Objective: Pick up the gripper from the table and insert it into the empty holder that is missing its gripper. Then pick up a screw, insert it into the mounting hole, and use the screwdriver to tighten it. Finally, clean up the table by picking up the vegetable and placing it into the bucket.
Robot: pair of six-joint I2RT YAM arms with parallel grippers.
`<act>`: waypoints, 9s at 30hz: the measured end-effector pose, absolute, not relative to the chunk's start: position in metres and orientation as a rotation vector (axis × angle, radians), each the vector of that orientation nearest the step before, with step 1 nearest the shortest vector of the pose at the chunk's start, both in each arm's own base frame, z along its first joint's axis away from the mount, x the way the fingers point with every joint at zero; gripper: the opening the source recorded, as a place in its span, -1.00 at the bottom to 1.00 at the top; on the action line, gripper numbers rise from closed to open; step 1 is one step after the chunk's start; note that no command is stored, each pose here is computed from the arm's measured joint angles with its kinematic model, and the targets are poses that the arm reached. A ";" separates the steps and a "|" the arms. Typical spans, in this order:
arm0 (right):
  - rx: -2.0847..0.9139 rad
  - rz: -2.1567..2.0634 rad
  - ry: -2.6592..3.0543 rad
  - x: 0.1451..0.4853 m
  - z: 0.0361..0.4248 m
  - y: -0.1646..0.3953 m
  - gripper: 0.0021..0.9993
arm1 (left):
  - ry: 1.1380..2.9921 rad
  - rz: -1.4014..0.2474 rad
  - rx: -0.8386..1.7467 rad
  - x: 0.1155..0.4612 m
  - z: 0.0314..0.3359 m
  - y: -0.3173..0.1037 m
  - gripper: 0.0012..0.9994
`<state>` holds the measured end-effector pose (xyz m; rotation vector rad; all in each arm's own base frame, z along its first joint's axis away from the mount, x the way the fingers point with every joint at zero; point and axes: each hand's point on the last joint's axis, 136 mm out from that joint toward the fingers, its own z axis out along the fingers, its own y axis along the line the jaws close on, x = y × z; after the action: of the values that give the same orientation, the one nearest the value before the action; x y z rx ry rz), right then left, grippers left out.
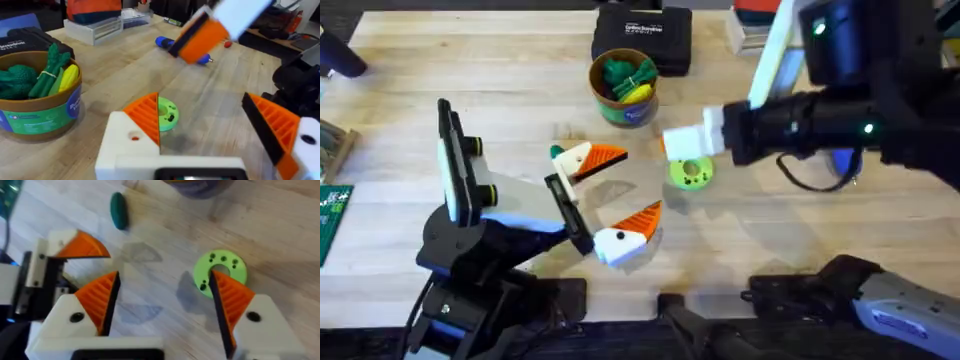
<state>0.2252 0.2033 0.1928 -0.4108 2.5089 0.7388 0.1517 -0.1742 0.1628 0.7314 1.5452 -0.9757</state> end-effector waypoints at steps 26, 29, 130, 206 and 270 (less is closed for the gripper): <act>-0.739 0.321 2.842 0.191 0.095 0.203 0.15 | 1.545 -0.976 0.731 0.152 0.163 -0.174 0.97; -0.739 0.271 2.871 0.193 0.084 0.201 0.08 | 1.545 -0.976 0.731 0.152 0.163 -0.174 0.97; -1.412 0.433 2.473 0.208 0.240 0.343 -0.99 | 1.543 -0.982 0.738 0.150 0.163 -0.175 0.97; -1.447 0.434 2.531 0.214 0.232 0.323 0.99 | 1.545 -0.990 0.740 0.149 0.163 -0.175 0.97; -0.776 0.559 2.484 0.238 0.215 0.100 0.99 | 1.542 -0.988 0.743 0.149 0.163 -0.175 -0.99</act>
<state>0.2375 0.0996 0.2154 -0.7763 2.4836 0.5593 0.1494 -0.1754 0.1627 0.7432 1.5424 -0.9875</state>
